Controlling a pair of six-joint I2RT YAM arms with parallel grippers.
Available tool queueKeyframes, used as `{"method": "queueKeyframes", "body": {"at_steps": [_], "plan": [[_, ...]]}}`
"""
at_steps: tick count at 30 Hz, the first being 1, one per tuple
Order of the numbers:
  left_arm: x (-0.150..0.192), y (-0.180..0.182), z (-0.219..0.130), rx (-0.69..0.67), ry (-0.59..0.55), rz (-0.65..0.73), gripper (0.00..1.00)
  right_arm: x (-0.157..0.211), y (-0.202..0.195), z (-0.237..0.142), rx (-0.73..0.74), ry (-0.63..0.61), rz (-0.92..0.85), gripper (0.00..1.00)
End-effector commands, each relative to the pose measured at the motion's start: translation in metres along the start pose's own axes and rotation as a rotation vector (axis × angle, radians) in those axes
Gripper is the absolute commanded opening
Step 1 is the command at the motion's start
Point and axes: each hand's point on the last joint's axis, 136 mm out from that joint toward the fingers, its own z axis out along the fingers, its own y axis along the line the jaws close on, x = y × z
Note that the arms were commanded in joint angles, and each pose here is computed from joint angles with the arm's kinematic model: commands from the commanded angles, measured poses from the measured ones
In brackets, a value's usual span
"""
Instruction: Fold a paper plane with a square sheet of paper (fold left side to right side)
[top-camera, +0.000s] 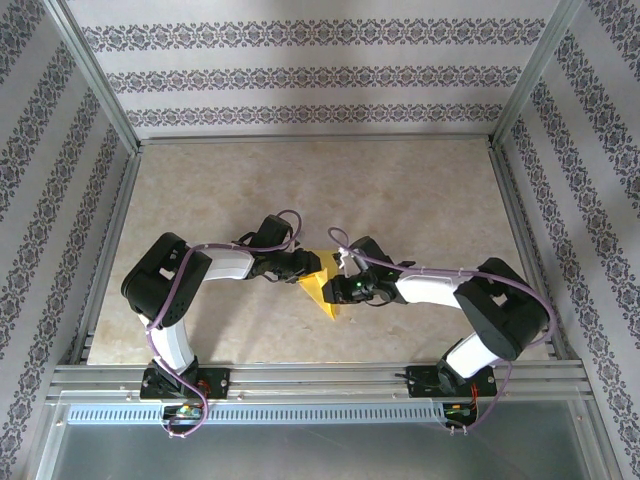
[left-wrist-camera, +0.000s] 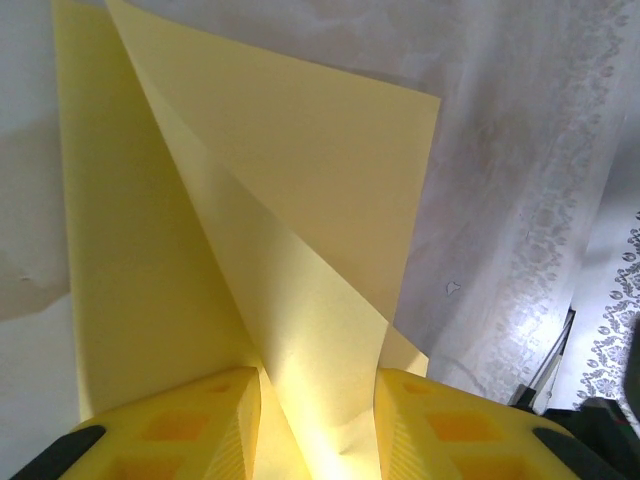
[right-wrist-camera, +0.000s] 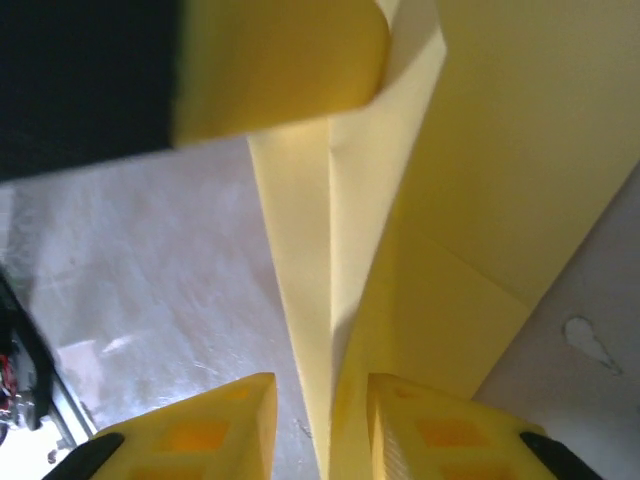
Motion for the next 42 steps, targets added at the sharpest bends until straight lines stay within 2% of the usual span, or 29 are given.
{"method": "queueKeyframes", "body": {"at_steps": [1,7,15,19,27,30,42], "plan": [[0.008,0.02,0.007,-0.08,0.023,-0.008,0.36,-0.02,0.013,-0.014,-0.054,-0.053,0.006,0.35],[0.008,0.019,0.005,-0.079,0.018,-0.005,0.36,-0.035,0.01,-0.017,-0.097,-0.073,0.058,0.37],[0.009,0.019,0.005,-0.078,0.019,-0.005,0.36,-0.044,0.009,-0.004,-0.125,-0.069,0.097,0.34],[0.008,0.018,0.005,-0.075,0.016,-0.003,0.36,-0.045,0.006,0.001,-0.124,-0.068,0.109,0.29],[0.008,0.019,0.005,-0.077,0.018,-0.004,0.36,-0.039,-0.006,0.004,-0.079,-0.057,0.124,0.06],[0.008,0.019,0.005,-0.079,0.018,-0.003,0.36,-0.036,-0.012,0.004,-0.051,-0.056,0.127,0.01],[0.007,0.018,0.004,-0.081,0.017,-0.003,0.36,-0.032,-0.031,0.001,0.031,-0.055,0.148,0.0]]}}
